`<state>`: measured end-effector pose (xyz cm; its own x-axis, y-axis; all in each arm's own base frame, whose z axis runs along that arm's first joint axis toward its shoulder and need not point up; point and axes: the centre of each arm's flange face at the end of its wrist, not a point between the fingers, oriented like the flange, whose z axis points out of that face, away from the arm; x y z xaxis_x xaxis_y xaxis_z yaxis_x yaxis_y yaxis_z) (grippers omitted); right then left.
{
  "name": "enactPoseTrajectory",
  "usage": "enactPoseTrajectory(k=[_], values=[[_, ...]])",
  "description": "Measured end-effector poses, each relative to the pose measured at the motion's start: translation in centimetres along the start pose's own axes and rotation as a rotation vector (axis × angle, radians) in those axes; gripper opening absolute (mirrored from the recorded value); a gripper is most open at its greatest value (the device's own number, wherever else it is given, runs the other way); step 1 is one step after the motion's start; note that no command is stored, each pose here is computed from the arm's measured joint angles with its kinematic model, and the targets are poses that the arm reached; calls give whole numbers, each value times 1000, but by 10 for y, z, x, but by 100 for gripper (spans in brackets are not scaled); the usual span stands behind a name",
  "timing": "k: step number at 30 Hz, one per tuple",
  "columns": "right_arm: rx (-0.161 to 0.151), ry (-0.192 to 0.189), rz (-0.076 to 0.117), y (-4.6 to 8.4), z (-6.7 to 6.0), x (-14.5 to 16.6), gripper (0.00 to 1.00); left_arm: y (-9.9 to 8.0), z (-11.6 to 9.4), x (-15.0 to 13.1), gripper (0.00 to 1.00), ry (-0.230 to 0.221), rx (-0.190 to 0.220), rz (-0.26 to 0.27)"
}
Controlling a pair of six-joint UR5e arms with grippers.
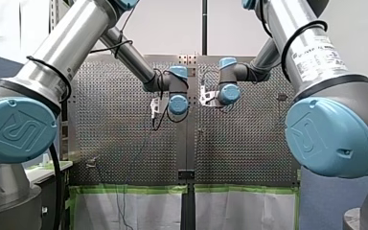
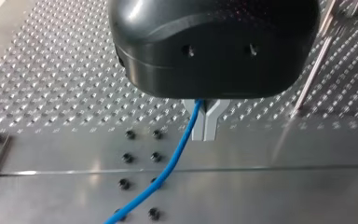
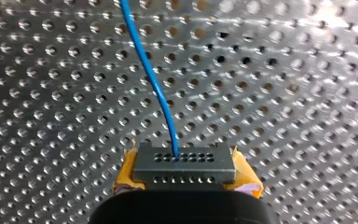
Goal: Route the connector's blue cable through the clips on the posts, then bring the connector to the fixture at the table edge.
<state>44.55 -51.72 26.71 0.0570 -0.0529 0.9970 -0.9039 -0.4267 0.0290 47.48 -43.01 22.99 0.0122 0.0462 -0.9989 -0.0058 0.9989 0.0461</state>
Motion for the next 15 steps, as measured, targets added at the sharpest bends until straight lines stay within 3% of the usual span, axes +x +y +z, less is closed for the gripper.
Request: enactPoseTrajectory(k=[6,15], values=[[10,19,0,-3,-14,2,0,-5,-21,17,0,23,24,17],[49,-5,-5,-12,-31,-25,0,-16,-48,31,0,43,62,18]])
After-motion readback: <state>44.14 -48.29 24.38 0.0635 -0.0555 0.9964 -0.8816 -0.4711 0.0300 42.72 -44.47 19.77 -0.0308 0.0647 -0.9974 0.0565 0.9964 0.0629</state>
